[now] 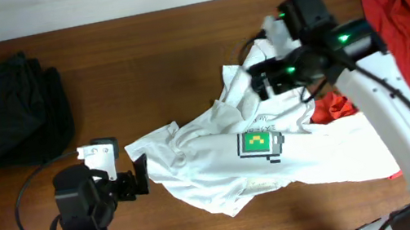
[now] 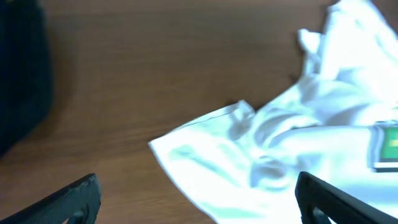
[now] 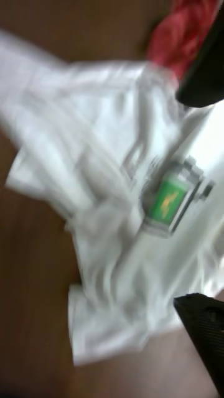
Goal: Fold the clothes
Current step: 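Drag the white T-shirt left off the red shirt with right gripper, then grasp the white T-shirt's left edge with the left gripper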
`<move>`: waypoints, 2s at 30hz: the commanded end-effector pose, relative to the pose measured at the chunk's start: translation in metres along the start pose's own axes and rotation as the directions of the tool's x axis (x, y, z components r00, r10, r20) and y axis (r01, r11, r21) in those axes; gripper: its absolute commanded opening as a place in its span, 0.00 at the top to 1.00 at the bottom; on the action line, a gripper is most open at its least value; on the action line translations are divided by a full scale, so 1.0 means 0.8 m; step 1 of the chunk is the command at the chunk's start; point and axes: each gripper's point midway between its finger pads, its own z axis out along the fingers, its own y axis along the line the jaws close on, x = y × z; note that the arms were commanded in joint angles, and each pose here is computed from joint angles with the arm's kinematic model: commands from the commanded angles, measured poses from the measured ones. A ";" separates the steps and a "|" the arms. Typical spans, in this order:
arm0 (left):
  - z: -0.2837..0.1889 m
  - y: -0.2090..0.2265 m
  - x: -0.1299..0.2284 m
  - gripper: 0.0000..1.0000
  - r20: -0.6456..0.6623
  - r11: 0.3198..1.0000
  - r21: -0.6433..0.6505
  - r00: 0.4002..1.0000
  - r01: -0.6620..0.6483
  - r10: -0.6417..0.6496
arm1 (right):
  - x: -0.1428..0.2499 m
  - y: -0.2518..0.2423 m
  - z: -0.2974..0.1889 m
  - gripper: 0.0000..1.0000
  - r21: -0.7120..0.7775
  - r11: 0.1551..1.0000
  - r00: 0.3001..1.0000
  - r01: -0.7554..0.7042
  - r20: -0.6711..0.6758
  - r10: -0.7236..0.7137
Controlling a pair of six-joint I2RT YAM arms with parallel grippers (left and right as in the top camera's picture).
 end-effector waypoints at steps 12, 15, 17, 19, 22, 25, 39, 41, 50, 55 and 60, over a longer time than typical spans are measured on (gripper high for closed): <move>0.048 -0.108 0.111 0.01 -0.585 0.796 0.121 0.690 0.594 -0.426 | 0.046 -0.125 -0.032 0.01 0.203 0.941 0.954 -0.272 -0.074 0.292; 0.057 -0.122 0.153 0.01 -0.695 0.778 0.009 0.564 0.628 -0.447 | 0.046 -0.125 -0.032 0.01 0.203 0.941 0.953 -0.272 -0.076 0.292; 0.066 -0.130 0.174 0.01 -0.736 0.790 -0.012 0.529 0.614 -0.422 | 0.046 -0.125 -0.032 0.01 0.203 0.941 0.953 -0.272 -0.076 0.292; 0.080 -0.135 0.186 0.01 -0.750 0.802 -0.011 0.526 0.598 -0.402 | 0.046 -0.125 -0.032 0.01 0.203 0.941 0.953 -0.272 -0.076 0.292; 0.103 -0.135 0.194 0.56 -0.741 0.813 -0.006 0.543 0.582 -0.394 | 0.048 -0.125 -0.032 0.01 0.203 0.941 0.953 -0.272 -0.080 0.293; 0.121 -0.119 0.190 1.00 -0.693 0.831 -0.030 0.587 0.555 -0.418 | 0.050 -0.126 -0.032 0.01 0.209 0.940 0.952 -0.271 -0.087 0.294; 0.125 0.128 -0.117 1.00 -0.094 0.851 -0.247 0.862 0.464 -0.498 | 0.053 -0.133 -0.034 0.01 0.247 0.932 0.952 -0.266 -0.087 0.295; 0.120 0.145 -0.136 0.31 -0.052 0.841 -0.250 0.861 0.479 -0.506 | 0.053 -0.133 -0.034 0.01 0.247 0.932 0.951 -0.266 -0.089 0.296; 0.091 0.088 0.020 0.01 -0.525 0.791 -0.384 0.592 0.476 -0.611 | 0.057 -0.133 -0.032 0.01 0.249 0.931 0.949 -0.266 -0.101 0.298; 0.050 0.037 0.109 0.01 -0.734 0.809 -0.449 0.360 0.380 -0.576 | 0.056 -0.134 -0.031 0.01 0.249 0.931 0.950 -0.266 -0.099 0.297; 0.032 -0.008 0.171 0.05 -0.819 0.821 -0.418 0.229 0.390 -0.526 | 0.056 -0.134 -0.031 0.01 0.249 0.931 0.950 -0.266 -0.098 0.297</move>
